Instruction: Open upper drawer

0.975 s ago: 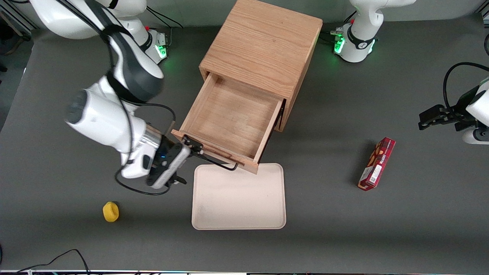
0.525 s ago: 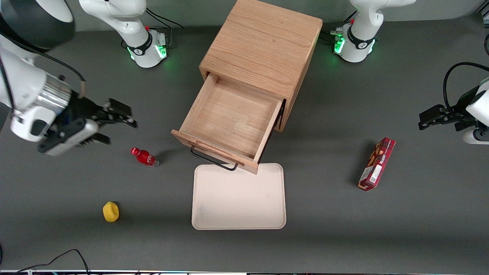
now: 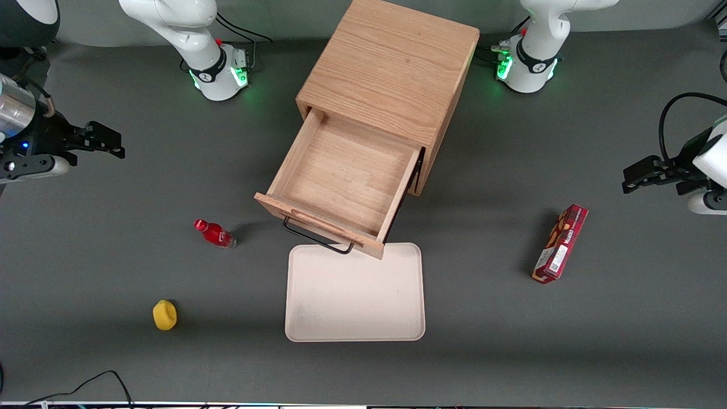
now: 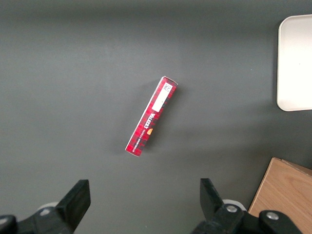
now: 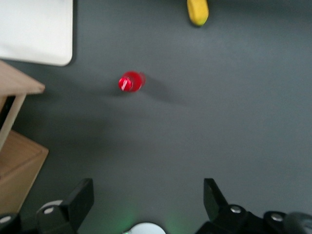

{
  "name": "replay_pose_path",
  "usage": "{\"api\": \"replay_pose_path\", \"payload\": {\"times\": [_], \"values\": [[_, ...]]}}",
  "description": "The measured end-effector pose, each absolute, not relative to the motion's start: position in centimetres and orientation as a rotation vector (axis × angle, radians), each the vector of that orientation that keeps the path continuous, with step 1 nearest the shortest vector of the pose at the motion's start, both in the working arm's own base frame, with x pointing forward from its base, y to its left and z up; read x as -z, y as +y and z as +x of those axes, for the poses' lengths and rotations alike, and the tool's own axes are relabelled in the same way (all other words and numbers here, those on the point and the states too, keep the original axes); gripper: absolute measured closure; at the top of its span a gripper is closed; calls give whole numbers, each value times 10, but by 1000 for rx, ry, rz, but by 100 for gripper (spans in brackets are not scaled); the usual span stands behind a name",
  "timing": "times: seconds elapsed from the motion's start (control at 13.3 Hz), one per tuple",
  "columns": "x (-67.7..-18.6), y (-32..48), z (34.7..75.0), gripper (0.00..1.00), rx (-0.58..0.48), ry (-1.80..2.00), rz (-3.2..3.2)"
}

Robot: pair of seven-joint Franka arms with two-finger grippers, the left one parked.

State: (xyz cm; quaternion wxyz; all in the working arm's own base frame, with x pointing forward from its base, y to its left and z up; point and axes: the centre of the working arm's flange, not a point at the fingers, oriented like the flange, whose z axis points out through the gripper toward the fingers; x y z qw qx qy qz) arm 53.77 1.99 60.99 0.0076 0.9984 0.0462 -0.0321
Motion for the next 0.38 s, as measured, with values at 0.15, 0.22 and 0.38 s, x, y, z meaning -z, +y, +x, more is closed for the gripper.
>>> {"api": "replay_pose_path", "payload": {"times": [0.15, 0.22, 0.38], "values": [[-613, 20, 544, 0, 11, 25, 3125], [-613, 21, 545, 0, -5, -55, 3125], [-612, 25, 545, 0, -7, -112, 3124]]}}
